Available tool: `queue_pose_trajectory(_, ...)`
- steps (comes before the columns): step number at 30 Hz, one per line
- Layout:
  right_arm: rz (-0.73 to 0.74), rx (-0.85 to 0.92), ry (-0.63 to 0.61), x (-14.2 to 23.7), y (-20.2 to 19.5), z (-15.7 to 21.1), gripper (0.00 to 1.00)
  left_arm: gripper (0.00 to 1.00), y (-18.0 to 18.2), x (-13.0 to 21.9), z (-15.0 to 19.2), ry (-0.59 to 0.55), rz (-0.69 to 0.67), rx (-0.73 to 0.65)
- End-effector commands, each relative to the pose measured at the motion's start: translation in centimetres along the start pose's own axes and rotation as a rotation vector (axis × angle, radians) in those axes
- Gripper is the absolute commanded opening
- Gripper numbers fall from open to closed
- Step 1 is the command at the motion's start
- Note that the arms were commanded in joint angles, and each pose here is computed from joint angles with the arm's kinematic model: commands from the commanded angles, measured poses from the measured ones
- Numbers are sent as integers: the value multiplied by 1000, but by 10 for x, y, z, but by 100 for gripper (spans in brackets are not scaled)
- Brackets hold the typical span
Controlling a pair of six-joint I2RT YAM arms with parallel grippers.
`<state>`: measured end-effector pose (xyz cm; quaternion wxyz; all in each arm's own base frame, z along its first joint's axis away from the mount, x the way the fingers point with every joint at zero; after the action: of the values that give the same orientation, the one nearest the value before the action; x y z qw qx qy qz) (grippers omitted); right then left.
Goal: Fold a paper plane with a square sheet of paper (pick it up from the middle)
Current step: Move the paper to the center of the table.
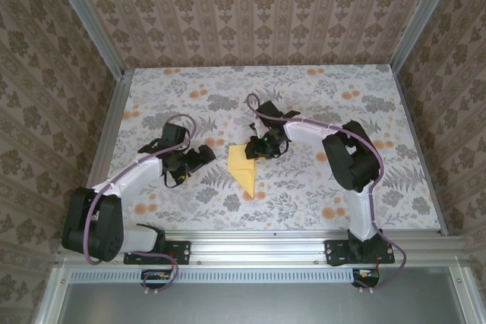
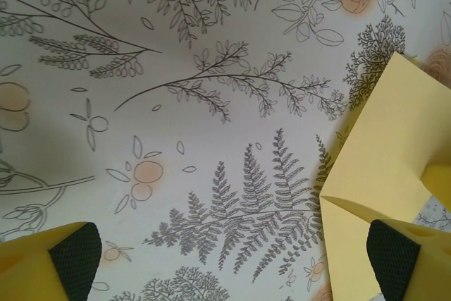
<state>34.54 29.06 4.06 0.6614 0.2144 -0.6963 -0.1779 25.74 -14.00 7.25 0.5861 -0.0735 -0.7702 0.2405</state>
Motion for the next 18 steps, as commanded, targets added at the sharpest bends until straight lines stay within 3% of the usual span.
queue_pose_trajectory(1,-98,-21,-47,4,4,-16,20,100,-13,-5,1,10,58,3)
queue_pose_trajectory(6,-178,-122,-138,9,-18,-30,11,100,-38,-13,2,17,160,-30)
queue_pose_trajectory(12,-232,-296,-237,14,-49,-36,10,99,-76,-28,15,31,275,-90)
queue_pose_trajectory(18,-258,-405,-302,23,-70,-38,11,87,-104,-48,29,52,341,-120)
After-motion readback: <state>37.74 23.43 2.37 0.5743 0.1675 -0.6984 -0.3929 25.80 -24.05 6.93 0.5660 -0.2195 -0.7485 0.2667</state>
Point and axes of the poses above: each hand's point on the last joint's axis, 136 mm out from that joint toward the fingers, its own x axis back along the fingers, its own y axis along the line the jaws close on, z = x × y, the point moved 1 cm from there along x, back along the fingers, and after that the axes turned 8 degrees about -x, right-handed, at the moved point
